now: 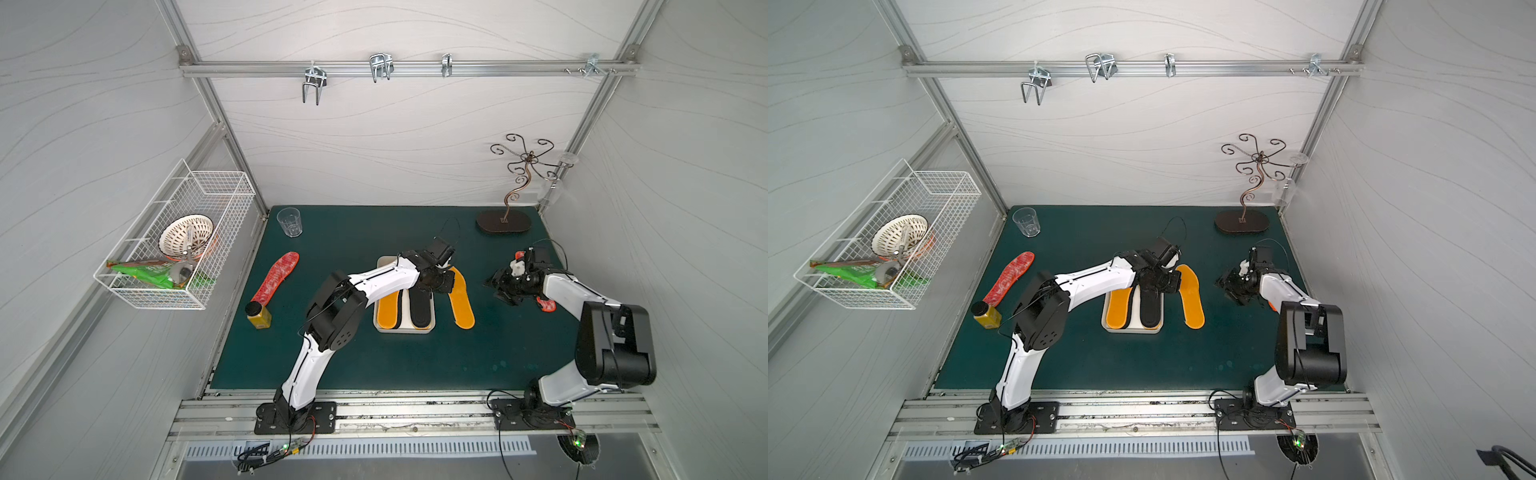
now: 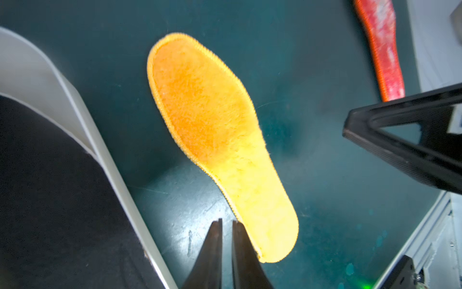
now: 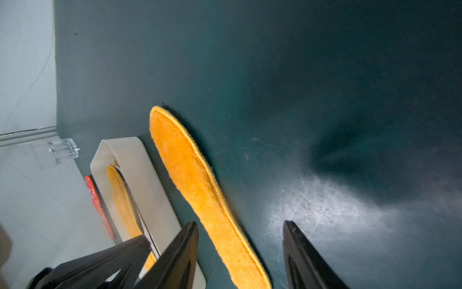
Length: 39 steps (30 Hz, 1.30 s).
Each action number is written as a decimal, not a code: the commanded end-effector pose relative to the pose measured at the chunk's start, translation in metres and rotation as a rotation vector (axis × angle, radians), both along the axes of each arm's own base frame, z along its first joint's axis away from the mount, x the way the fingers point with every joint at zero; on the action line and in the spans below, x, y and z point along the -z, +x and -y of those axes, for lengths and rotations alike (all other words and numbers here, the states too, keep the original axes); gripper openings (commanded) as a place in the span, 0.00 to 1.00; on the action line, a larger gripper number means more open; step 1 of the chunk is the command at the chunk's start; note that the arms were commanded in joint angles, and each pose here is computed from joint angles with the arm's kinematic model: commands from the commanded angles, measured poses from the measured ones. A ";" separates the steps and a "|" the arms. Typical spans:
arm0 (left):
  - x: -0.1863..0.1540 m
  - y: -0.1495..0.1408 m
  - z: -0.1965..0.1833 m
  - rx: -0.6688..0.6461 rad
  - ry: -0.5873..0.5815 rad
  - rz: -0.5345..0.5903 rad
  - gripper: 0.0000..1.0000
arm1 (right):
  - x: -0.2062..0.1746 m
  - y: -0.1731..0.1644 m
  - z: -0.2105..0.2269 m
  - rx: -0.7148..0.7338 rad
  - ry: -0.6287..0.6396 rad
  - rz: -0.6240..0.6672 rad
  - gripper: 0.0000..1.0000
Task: Put the insoles into the storage box
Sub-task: Pick up the insole from the center of the board.
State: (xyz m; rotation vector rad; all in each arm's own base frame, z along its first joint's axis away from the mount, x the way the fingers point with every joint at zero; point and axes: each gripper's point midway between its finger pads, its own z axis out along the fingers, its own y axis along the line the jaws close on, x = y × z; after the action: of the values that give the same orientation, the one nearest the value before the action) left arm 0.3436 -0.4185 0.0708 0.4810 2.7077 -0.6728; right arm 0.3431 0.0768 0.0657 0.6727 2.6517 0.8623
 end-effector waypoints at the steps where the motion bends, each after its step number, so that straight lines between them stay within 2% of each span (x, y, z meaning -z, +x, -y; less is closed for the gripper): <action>1: 0.002 0.000 0.012 0.012 -0.005 0.005 0.14 | 0.007 0.004 -0.014 -0.039 0.065 -0.006 0.57; 5: 0.011 -0.002 0.012 -0.007 0.025 -0.013 0.12 | 0.014 0.011 -0.023 -0.059 0.079 -0.005 0.58; 10: 0.020 -0.003 0.013 -0.048 -0.003 -0.031 0.12 | 0.020 0.019 -0.039 -0.089 0.124 -0.003 0.58; 11: 0.022 -0.003 0.013 -0.054 -0.015 -0.038 0.13 | 0.021 0.020 -0.041 -0.092 0.139 -0.004 0.58; 14: 0.024 -0.003 0.015 -0.077 -0.057 -0.063 0.29 | 0.026 0.021 -0.044 -0.088 0.167 -0.014 0.58; 17: 0.028 -0.001 0.018 -0.095 -0.112 -0.106 0.31 | 0.028 0.021 -0.044 -0.083 0.167 -0.018 0.58; 29: 0.046 -0.004 0.024 -0.102 -0.139 -0.161 0.27 | 0.038 0.023 -0.060 -0.098 0.231 -0.030 0.58; 39: 0.059 0.000 0.014 -0.123 -0.125 -0.184 0.27 | 0.040 0.028 -0.080 -0.128 0.364 -0.030 0.55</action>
State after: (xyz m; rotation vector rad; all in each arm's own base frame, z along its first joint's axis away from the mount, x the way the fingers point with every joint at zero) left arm 0.3401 -0.4375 0.0287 0.2443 2.7953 -0.8971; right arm 0.3773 0.1515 0.0397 0.5561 2.5791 1.3677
